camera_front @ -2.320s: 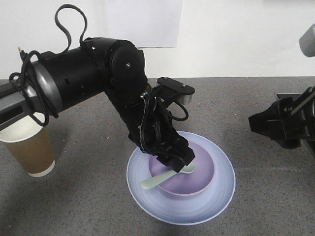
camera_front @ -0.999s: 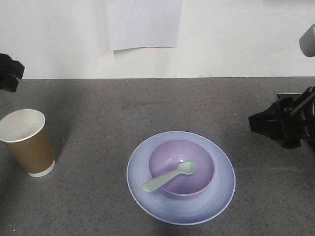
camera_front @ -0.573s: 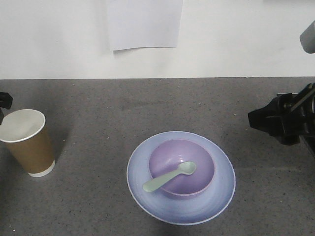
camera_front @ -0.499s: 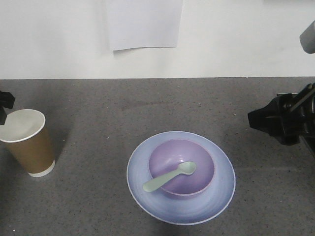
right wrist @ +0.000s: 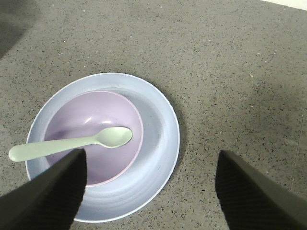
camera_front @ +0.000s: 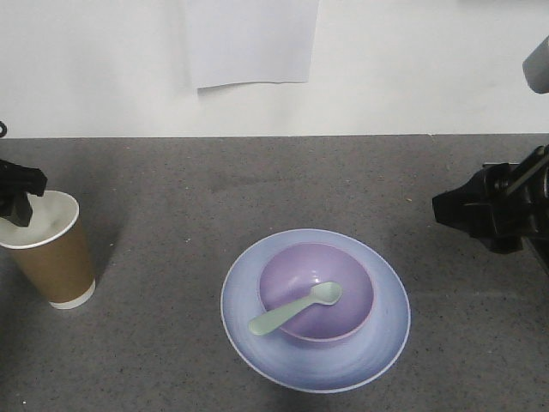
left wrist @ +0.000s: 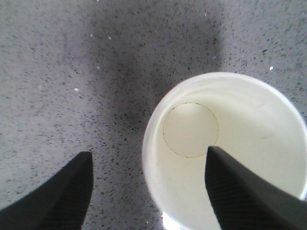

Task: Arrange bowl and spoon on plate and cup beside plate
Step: 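Lower the left gripper onto the rim of the brown paper cup, then slide the paper cup with the left gripper toward the plate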

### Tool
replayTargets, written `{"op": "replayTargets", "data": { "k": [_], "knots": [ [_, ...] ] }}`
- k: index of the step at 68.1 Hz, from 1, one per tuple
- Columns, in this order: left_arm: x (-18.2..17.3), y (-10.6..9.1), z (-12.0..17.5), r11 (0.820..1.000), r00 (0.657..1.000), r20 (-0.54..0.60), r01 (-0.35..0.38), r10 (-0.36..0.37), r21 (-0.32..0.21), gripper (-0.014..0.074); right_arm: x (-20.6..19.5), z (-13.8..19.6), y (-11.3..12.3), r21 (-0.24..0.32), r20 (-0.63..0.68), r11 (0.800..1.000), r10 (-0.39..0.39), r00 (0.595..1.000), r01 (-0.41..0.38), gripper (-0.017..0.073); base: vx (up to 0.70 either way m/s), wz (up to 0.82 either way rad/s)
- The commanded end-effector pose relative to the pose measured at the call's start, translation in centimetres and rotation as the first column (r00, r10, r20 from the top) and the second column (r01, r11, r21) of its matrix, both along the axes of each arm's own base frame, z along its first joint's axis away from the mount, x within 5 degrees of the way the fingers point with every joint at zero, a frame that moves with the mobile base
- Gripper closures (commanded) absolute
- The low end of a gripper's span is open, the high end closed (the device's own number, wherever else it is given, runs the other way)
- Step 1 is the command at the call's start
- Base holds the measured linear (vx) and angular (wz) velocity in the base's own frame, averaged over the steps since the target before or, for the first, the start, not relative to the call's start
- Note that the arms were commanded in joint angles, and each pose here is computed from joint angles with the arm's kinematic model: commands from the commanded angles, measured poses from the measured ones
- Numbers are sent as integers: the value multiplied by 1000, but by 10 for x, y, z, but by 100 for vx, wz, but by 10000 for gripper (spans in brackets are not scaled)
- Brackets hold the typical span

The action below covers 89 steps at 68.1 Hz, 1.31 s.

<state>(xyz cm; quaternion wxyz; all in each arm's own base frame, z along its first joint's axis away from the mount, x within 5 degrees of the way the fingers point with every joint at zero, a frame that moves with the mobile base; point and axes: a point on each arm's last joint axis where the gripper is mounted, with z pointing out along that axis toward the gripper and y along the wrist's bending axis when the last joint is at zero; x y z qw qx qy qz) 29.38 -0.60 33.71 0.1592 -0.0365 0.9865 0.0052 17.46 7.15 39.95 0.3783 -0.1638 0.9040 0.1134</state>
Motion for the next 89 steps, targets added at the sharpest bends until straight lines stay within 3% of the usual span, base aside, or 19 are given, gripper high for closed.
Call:
{"op": "replayTargets", "data": {
  "k": [1, 14, 32, 45, 58, 68, 89],
  "knots": [
    [3, -2, 9, 1000, 998, 55, -1, 2, -27, 113, -1, 14, -1, 24, 91, 1000, -4, 996, 2, 13, 0, 0],
    [5, -2, 6, 1000, 999, 47, 8, -7, -24, 213, -1, 13, -1, 24, 90, 1000, -4, 996, 2, 13, 0, 0],
    [6, -2, 6, 999, 998, 53, 36, -35, -14, 603, 0, 14, -1, 25, 94, 1000, -4, 996, 2, 13, 0, 0],
    [5, -5, 6, 998, 998, 51, 50, -48, -41, 601, 0, 14, -1, 25, 94, 1000, -4, 996, 2, 13, 0, 0],
    [-3, -16, 16, 982, 991, 74, 120, -110, -144, 601, 0, 14, -1, 25, 94, 1000, -4, 996, 2, 13, 0, 0],
    [-18, -22, 32, 968, 982, 124, 164, -142, -188, 601, 0, 14, -1, 26, 94, 1000, -4, 996, 2, 13, 0, 0],
    [-46, -41, 55, 944, 956, 194, 258, -219, -205, 601, 0, 14, -1, 29, 96, 1000, -4, 995, 2, 13, 0, 0]
  ]
}}
